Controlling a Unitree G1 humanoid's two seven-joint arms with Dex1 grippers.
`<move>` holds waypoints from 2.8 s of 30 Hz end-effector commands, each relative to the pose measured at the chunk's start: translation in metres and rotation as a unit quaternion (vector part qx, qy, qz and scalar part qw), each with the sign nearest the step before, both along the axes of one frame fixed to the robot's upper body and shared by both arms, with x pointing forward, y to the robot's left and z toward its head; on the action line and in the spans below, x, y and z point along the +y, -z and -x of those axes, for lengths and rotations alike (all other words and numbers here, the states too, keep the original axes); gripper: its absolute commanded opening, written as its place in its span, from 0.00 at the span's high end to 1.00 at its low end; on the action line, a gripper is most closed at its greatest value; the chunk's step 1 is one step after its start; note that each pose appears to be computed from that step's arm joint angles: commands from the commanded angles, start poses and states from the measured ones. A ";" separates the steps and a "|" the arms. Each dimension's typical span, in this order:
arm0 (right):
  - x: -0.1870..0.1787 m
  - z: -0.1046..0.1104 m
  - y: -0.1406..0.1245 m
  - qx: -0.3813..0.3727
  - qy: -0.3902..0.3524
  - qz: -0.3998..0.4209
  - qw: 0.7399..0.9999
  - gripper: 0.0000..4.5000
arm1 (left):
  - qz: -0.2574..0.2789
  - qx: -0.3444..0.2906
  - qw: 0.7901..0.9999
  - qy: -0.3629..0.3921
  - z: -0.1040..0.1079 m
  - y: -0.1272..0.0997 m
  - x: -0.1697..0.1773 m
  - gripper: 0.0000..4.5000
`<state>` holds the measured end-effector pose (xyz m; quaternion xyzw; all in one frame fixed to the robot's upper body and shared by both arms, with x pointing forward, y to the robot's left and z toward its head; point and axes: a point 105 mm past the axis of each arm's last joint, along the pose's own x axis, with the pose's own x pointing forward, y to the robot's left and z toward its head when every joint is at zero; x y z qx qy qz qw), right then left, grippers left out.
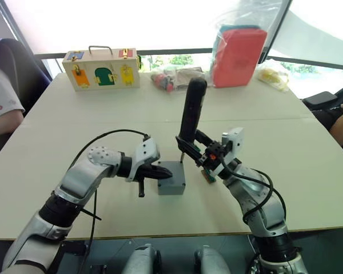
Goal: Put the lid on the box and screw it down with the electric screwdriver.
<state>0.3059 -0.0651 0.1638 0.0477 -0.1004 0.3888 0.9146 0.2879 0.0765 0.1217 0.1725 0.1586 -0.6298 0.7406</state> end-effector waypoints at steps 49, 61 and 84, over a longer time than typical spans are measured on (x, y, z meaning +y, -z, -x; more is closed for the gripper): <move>-0.108 -0.015 -0.145 0.163 0.022 -0.070 0.984 0.60 | 0.090 -0.023 0.995 0.021 0.015 -0.074 0.011 1.00; -0.181 0.003 -0.002 0.495 0.146 0.100 0.851 0.60 | 0.031 -0.017 0.994 0.106 0.049 -0.065 0.005 1.00; -0.193 -0.010 0.018 0.493 0.194 0.182 0.829 0.01 | 0.071 0.013 0.997 0.001 0.023 -0.066 0.033 1.00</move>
